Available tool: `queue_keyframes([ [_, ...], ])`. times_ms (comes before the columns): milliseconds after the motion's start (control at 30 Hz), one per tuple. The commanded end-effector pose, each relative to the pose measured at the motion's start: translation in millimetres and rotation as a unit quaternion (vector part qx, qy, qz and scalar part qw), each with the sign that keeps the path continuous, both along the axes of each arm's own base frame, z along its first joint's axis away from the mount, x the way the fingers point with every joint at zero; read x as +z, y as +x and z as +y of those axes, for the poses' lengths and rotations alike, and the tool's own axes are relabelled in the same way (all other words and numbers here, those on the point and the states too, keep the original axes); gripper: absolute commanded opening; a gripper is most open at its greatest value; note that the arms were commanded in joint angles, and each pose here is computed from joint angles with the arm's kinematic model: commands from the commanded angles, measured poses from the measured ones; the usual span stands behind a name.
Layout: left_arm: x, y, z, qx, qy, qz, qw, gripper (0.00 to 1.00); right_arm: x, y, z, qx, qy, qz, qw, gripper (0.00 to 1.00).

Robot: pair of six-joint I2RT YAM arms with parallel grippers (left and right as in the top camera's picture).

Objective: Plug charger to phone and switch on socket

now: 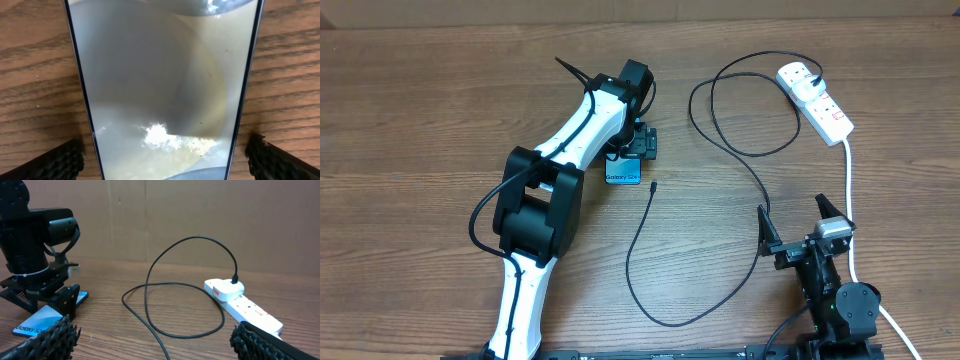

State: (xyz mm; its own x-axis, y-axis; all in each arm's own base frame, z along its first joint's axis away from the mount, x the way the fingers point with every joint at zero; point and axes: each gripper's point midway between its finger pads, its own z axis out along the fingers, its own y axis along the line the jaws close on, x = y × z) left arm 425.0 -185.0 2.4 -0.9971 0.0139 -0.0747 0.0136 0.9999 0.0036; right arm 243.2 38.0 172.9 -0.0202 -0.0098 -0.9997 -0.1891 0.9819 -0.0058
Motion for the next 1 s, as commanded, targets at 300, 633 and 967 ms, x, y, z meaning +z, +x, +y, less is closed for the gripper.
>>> queue_keyframes([
  [300,-17.3,-10.2,10.5,-0.007,0.022,0.023,0.999,0.88,-1.5,0.1,-0.5,-0.002,0.003,-0.002,1.0,1.0],
  [633,-17.3,-10.3,10.4,-0.007,0.022,0.023,0.999,0.86,-1.5,0.1,-0.5,-0.002,0.003,-0.002,1.0,1.0],
  [967,-17.2,-5.7,12.0,0.001,0.02,0.016,1.0,0.86,-1.4,0.1,-0.6,-0.003,0.003,-0.002,1.0,1.0],
])
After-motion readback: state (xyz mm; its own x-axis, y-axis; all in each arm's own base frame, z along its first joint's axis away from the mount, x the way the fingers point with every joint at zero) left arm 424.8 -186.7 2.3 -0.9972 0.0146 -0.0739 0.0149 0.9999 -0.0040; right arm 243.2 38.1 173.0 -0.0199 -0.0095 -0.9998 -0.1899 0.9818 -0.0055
